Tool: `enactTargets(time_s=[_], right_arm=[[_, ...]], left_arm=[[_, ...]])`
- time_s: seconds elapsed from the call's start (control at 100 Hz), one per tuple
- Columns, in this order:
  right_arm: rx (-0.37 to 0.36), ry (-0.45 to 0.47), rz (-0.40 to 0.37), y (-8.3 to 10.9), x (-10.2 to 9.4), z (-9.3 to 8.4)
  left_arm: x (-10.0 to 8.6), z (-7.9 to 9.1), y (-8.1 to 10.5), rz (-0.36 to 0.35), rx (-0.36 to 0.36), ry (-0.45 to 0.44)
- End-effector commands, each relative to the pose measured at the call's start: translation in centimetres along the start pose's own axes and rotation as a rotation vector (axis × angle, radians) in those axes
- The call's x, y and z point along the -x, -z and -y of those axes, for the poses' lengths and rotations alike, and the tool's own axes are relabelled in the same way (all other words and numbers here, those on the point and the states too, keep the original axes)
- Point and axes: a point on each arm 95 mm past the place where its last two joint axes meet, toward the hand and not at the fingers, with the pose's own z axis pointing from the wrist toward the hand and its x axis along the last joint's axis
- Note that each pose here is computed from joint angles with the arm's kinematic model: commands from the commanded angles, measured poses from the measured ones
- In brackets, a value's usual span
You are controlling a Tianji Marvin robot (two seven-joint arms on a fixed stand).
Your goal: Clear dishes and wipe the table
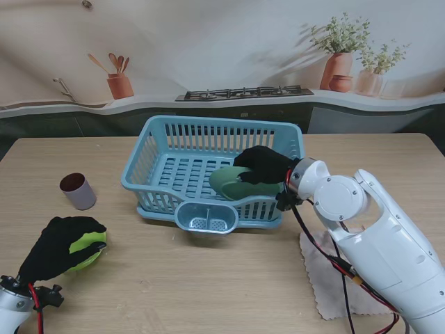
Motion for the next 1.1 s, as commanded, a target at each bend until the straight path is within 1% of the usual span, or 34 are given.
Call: enactTargets(time_s=[0.0, 0.37, 0.46, 0.62, 1.09], right_arm=[[-0.022, 0.010, 0.010, -0.1, 0.0, 0.0], [-0.103, 0.046, 0.074, -0.5, 0.7, 0.3], [-0.114, 0.047, 0.079, -0.4, 0.7, 0.4], [-0.144, 0.081, 0.077, -0.1, 1.0, 0.5], [-0.121, 0.111, 0.025, 0.9, 0.6, -0.2]], left_arm=[[0.0, -0.1, -0.1, 0.000, 0.013, 0.000], [0.0, -0.1, -0.2, -0.001, 0.014, 0.002], [0.0, -0.1, -0.3, 0.000, 0.014, 0.003], [0.0, -0.1, -0.2, 0.000, 0.013, 0.002], [0.0, -0.1, -0.2, -0.001, 0.015, 0.002]])
